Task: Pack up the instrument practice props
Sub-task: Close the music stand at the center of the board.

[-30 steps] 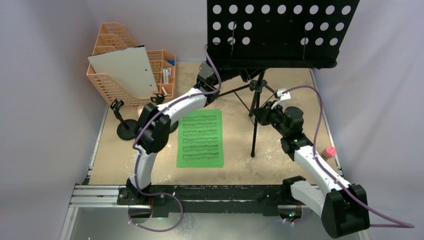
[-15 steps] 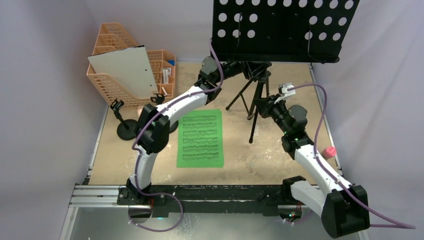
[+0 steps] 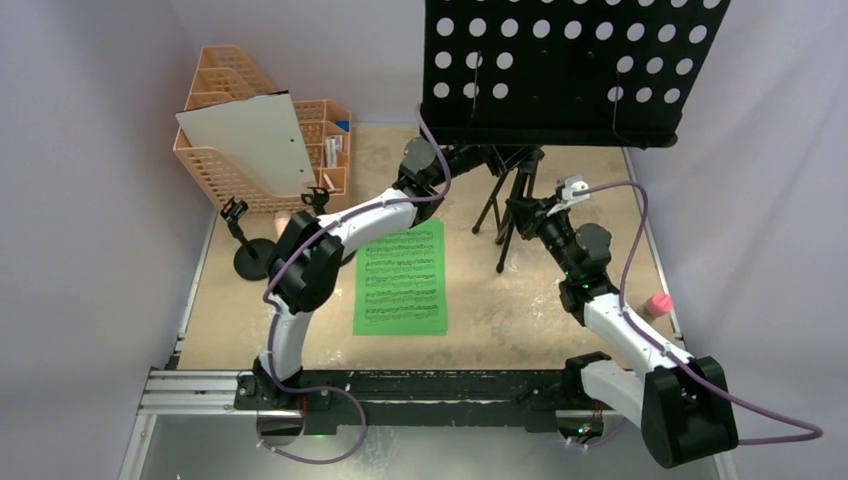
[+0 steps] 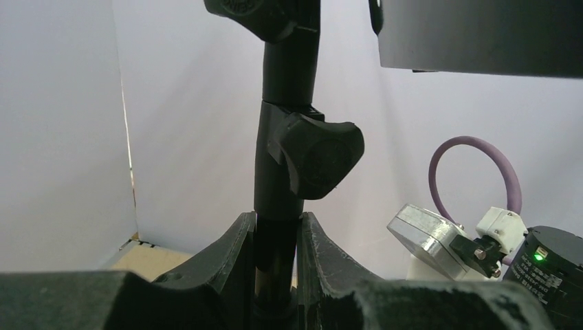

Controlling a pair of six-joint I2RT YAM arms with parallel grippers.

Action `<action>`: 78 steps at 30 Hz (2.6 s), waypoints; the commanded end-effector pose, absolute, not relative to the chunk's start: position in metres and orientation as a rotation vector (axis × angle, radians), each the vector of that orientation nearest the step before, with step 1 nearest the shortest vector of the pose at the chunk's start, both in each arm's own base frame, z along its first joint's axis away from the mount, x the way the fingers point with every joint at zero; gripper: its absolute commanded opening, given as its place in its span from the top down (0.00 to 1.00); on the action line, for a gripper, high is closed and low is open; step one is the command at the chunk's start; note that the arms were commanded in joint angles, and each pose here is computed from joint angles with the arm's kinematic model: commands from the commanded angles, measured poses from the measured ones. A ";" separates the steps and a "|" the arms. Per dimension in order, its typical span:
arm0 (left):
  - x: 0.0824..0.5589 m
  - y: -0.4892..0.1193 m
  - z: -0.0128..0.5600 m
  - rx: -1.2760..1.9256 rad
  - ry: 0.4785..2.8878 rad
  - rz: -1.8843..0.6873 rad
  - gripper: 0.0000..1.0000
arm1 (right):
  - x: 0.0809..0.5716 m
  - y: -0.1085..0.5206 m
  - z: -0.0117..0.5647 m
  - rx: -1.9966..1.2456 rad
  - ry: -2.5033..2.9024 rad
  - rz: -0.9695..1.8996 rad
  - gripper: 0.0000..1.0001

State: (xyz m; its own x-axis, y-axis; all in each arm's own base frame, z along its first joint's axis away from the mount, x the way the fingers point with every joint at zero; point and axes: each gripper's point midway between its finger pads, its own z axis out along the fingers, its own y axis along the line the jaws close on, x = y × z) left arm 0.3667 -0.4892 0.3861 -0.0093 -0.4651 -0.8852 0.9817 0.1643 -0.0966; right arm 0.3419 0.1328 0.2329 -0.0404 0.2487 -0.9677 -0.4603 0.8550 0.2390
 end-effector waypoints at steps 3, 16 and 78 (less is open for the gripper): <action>0.300 -0.480 0.425 0.755 0.802 -1.395 1.00 | 0.354 0.099 0.336 -0.053 1.134 0.459 1.00; 0.315 -0.475 0.417 0.730 0.860 -1.277 1.00 | 0.356 0.105 0.298 -0.096 1.202 0.457 0.56; 0.353 -0.449 0.440 0.402 1.042 -1.313 1.00 | 0.362 0.157 0.266 -0.240 1.332 0.682 0.83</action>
State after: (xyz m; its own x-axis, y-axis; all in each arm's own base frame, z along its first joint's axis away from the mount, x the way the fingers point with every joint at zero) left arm 0.3630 -0.4722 0.3795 -0.0682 -0.4704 -0.8798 0.9272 0.2956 -0.2299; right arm 0.3739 0.1582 0.2376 0.0332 0.2792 -0.9596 -0.5626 0.7989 0.2130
